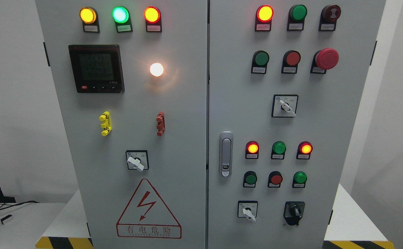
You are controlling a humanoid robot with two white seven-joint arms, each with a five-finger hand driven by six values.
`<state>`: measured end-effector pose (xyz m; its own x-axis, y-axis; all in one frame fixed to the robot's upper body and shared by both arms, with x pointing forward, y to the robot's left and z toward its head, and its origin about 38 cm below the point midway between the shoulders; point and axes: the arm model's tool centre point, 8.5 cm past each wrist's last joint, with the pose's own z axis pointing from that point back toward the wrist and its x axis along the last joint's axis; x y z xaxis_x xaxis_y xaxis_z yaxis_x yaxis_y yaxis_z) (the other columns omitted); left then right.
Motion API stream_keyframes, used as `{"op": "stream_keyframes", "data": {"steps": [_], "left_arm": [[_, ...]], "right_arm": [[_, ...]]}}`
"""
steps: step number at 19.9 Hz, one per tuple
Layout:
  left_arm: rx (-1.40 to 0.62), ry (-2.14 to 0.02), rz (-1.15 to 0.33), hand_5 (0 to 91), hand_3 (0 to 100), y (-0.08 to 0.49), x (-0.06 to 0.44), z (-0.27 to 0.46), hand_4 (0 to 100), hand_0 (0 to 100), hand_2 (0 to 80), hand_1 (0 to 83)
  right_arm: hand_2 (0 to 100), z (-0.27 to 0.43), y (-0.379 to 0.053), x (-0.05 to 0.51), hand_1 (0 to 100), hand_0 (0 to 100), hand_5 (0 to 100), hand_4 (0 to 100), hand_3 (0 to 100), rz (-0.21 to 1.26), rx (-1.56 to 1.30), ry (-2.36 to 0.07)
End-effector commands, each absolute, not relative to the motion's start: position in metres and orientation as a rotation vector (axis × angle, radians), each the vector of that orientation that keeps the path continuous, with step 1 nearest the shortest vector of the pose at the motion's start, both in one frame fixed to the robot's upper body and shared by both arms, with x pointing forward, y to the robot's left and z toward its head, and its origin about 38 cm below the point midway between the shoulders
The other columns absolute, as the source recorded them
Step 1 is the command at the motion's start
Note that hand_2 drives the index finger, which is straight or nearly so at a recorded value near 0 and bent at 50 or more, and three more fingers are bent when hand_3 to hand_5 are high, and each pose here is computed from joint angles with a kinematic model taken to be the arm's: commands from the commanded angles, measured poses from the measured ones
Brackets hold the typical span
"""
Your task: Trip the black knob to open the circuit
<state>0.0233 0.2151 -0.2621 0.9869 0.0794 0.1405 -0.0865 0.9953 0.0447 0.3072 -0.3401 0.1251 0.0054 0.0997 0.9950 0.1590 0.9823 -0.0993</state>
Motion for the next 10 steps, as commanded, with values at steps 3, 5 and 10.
{"op": "stream_keyframes", "data": {"steps": [3, 5, 10], "left_arm": [[0.048, -0.141, 0.053, 0.0, 0, 0.215, 0.024, -0.262, 0, 12, 0.0, 38.9], [0.049, -0.141, 0.053, 0.0, 0, 0.215, 0.024, -0.262, 0, 12, 0.0, 38.9], [0.048, -0.141, 0.053, 0.0, 0, 0.215, 0.024, -0.262, 0, 12, 0.0, 38.9]], "right_arm": [[48, 0.141, -0.346, 0.337, 56, 20, 79, 78, 85, -0.069, -0.206, -1.609], [50, 0.14, -0.347, 0.34, 59, 20, 81, 79, 86, -0.071, -0.206, -1.604], [51, 0.138, -0.346, 0.346, 71, 25, 82, 80, 87, -0.071, -0.201, -1.599]]}}
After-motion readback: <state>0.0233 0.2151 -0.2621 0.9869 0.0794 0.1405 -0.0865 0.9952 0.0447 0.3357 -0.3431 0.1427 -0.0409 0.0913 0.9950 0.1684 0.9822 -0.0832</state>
